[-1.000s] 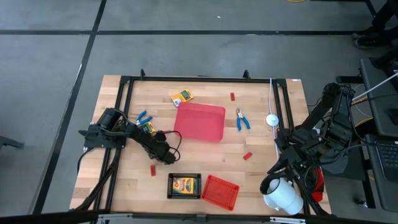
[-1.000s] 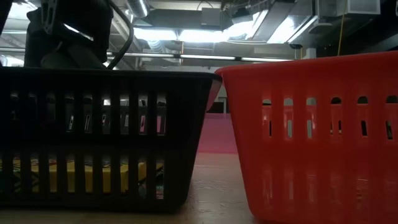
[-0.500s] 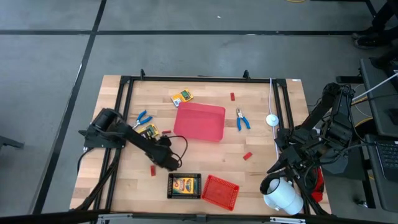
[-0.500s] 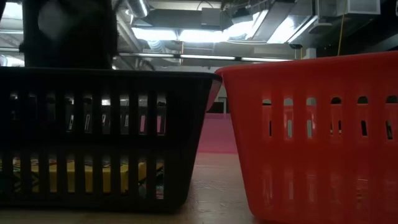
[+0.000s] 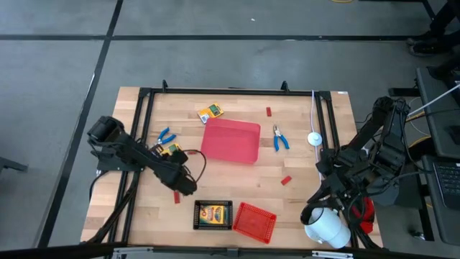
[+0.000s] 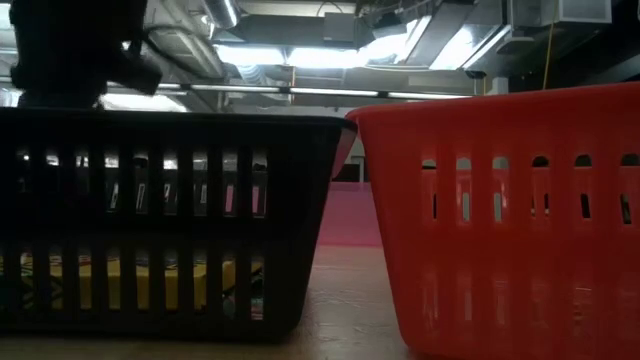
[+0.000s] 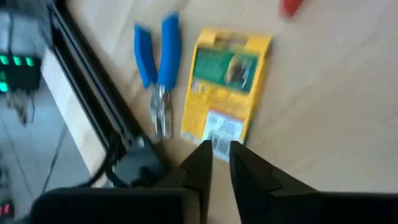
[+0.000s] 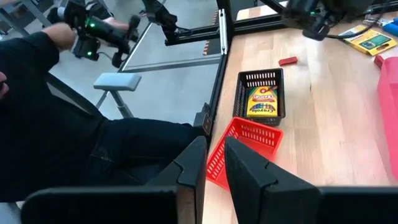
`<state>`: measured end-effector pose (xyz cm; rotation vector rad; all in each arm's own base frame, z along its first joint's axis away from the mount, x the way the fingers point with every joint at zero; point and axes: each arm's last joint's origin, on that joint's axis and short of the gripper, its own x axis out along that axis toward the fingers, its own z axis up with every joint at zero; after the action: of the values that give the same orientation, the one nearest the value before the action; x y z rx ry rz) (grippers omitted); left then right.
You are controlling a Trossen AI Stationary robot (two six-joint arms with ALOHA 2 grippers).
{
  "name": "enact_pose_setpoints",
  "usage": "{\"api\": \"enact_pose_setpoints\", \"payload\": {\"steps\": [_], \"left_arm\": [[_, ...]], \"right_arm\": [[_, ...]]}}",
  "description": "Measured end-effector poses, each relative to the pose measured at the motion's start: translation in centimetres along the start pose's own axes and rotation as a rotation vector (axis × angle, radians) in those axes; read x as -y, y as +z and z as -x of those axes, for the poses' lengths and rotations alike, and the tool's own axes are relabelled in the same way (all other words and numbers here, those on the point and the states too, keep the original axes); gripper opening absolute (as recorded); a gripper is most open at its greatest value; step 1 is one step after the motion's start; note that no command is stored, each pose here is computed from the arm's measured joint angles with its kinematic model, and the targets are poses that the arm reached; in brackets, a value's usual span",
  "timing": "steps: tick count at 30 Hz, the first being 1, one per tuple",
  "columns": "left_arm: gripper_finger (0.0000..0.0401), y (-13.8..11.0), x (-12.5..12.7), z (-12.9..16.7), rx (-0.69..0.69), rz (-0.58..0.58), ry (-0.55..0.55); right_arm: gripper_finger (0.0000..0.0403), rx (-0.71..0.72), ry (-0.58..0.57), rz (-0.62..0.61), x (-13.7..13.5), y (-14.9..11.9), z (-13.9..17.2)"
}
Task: Pick & Place School Supplies
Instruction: Put the crayon box into the black bin
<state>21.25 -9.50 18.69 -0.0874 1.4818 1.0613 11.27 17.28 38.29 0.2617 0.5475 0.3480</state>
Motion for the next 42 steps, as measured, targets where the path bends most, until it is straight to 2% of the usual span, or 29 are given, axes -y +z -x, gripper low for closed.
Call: {"api": "enact_pose_setpoints", "payload": {"steps": [3, 7, 12, 17, 21, 34, 42], "left_arm": [[0.0082, 0.2, -0.5, -1.7, -0.097, -0.025, 0.030], [0.0117, 0.7, -1.1, -3.4, -0.152, -0.064, 0.068], [0.0143, 1.2, -1.0, -5.2, -0.216, -0.124, -0.003], [0.0148, 1.1, -1.2, -6.0, -0.225, -0.136, 0.010], [0.0148, 0.8, -1.0, -6.3, -0.248, -0.147, -0.024], [0.0148, 0.0, -0.1, -5.9, -0.206, -0.128, -0.064], [0.0145, -0.3, 0.7, -6.4, -0.207, -0.138, -0.033]], "right_arm": [[0.0061, -0.006, 0.027, -0.007, -0.3, 0.0, -0.2], [0.0061, 0.010, 0.049, -0.007, -0.5, 0.2, -0.1], [0.0061, 0.028, 0.081, -0.006, -1.0, 0.2, 0.1], [0.0061, 0.039, 0.090, -0.003, -1.2, 0.2, 0.2], [0.0061, 0.049, 0.096, -0.009, -1.3, 0.2, 0.3], [0.0062, 0.053, 0.096, -0.011, -1.3, 0.3, 0.3], [0.0062, 0.052, 0.096, -0.011, -1.3, 0.3, 0.3]]}}
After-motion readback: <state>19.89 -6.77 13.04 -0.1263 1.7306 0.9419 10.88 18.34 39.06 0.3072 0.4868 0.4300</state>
